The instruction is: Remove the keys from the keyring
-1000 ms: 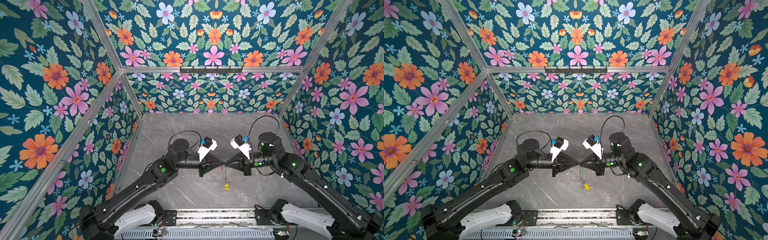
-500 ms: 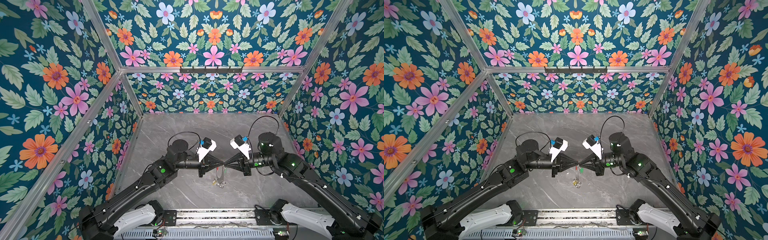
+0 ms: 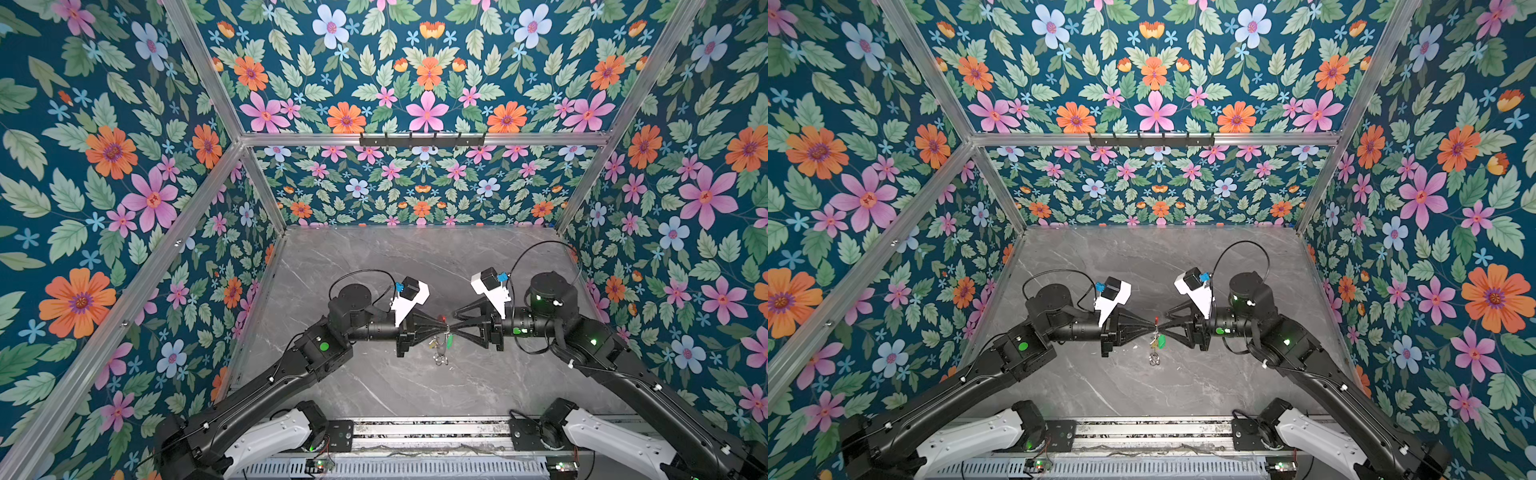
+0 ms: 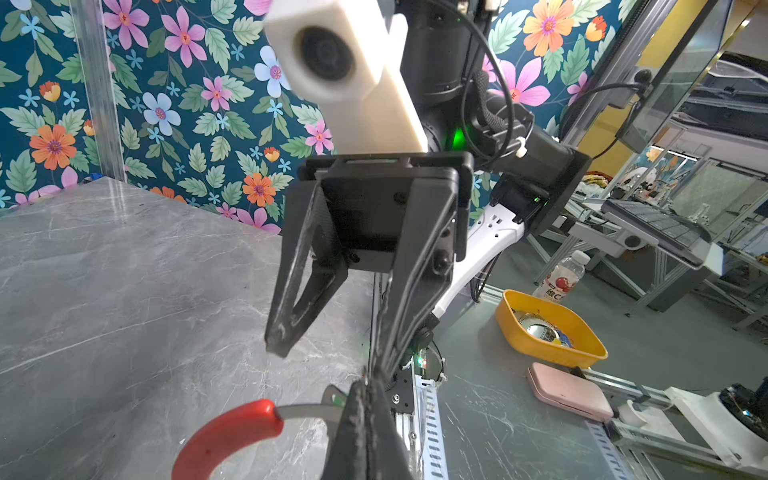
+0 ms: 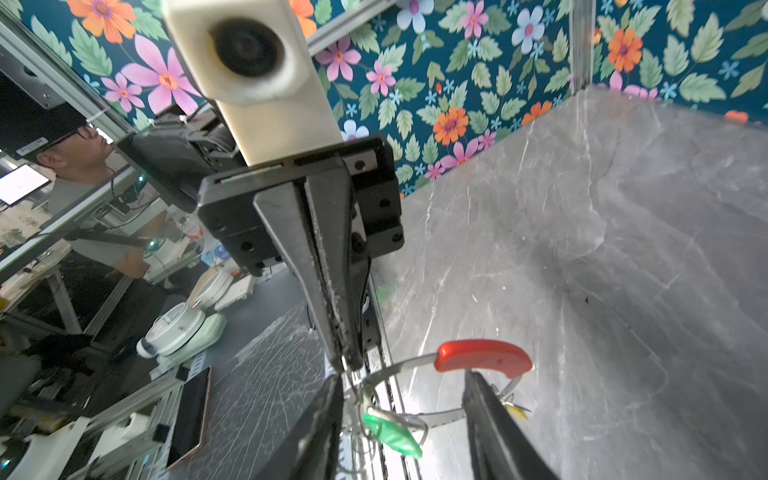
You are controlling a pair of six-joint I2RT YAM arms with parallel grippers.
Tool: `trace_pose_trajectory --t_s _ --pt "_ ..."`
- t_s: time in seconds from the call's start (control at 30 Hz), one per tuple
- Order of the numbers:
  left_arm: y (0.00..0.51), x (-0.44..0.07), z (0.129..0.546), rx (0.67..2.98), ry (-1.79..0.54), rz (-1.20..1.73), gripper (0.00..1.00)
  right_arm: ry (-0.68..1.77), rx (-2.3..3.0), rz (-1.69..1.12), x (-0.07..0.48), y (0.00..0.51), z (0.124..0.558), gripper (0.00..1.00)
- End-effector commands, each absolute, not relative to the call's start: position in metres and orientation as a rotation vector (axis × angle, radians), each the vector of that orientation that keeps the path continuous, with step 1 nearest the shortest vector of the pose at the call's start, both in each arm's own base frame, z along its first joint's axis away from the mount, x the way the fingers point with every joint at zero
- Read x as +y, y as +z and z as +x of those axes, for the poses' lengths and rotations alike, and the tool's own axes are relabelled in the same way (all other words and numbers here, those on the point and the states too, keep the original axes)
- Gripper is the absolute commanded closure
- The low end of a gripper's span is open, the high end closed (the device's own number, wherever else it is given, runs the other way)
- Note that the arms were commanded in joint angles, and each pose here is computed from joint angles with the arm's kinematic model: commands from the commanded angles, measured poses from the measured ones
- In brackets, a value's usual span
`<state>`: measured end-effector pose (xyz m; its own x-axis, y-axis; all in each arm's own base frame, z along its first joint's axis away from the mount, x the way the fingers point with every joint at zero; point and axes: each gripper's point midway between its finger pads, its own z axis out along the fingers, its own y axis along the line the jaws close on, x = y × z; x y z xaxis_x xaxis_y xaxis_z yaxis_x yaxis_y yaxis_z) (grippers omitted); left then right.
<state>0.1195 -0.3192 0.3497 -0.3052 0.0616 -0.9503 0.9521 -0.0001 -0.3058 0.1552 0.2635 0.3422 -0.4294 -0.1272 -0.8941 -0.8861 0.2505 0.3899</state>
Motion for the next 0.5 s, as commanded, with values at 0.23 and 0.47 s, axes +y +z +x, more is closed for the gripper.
trace_pose_trajectory --t_s 0.23,0.47 --pt "0.373 -0.311 0.129 1.371 -1.41 0.955 1.0 1.276 1.484 -0.832 0.256 0.367 0.152 0.49" --pt "0.373 -0.311 0.126 1.35 -1.437 0.95 1.0 1.293 1.461 -0.879 0.26 0.363 0.145 0.58"
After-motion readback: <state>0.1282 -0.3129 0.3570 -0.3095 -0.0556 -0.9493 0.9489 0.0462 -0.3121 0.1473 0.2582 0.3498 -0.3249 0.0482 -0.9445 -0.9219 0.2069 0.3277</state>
